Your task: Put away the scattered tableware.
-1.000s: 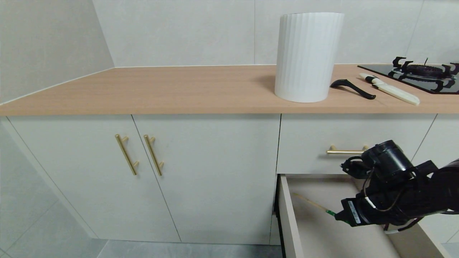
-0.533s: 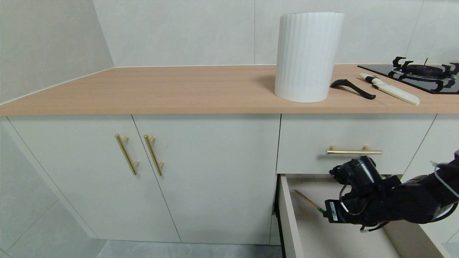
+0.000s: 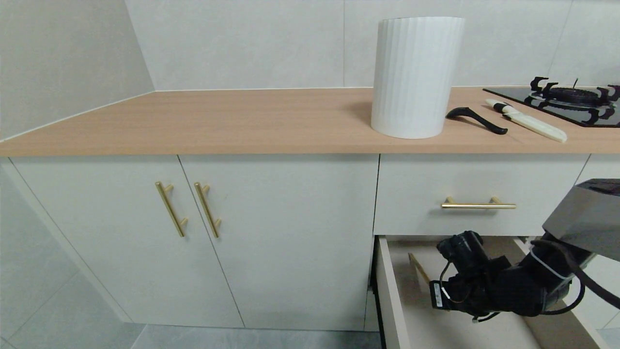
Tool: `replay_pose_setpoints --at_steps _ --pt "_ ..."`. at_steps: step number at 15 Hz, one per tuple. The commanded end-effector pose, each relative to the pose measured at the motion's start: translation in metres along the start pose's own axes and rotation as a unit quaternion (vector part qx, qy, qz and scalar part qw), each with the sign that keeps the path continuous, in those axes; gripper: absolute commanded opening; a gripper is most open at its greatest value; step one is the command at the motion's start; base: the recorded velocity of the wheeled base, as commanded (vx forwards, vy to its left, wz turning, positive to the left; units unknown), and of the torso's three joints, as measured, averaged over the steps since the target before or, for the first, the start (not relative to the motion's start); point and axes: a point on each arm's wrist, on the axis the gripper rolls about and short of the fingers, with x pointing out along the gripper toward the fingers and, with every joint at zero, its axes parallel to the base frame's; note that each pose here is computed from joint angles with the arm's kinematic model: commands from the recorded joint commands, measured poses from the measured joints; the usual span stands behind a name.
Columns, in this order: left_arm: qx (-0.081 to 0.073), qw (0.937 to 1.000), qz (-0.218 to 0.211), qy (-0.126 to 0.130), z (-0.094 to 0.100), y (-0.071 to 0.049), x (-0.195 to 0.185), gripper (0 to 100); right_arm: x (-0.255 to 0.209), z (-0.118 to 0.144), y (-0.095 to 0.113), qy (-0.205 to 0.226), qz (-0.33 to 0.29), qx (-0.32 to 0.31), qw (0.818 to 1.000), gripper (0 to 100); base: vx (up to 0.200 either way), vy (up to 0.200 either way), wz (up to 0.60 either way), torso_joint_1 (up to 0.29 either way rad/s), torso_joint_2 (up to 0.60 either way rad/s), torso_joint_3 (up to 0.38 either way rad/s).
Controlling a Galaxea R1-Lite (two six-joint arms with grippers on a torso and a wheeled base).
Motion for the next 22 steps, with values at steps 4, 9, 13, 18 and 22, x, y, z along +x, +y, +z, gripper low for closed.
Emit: replay_pose_setpoints --at_steps 4,9,13,18,22 --pt "0.0 1.0 0.0 0.0 0.0 0.0 0.0 100 0.032 -0.03 0.002 0.064 -0.02 -0.033 0.997 0 0.0 0.0 0.0 0.0 0.0 0.0" --pt "0.0 1.0 0.0 0.0 0.0 0.0 0.0 100 0.039 -0.032 0.001 0.066 -0.037 -0.037 0.996 0 0.0 0.0 0.0 0.0 0.0 0.0" --pt "0.0 1.0 0.0 0.0 0.0 0.0 0.0 100 0.039 -0.032 0.001 0.065 -0.04 -0.037 0.996 0 0.0 0.0 0.0 0.0 0.0 0.0" --pt "0.0 1.0 0.0 0.0 0.0 0.0 0.0 100 0.04 -0.033 0.0 0.064 -0.047 -0.038 0.996 100 0.0 0.0 0.0 0.0 0.0 0.0" --pt "0.0 1.0 0.0 0.0 0.0 0.0 0.0 100 0.04 -0.033 0.0 0.064 -0.047 -0.038 0.996 100 0.0 0.0 0.0 0.0 0.0 0.0"
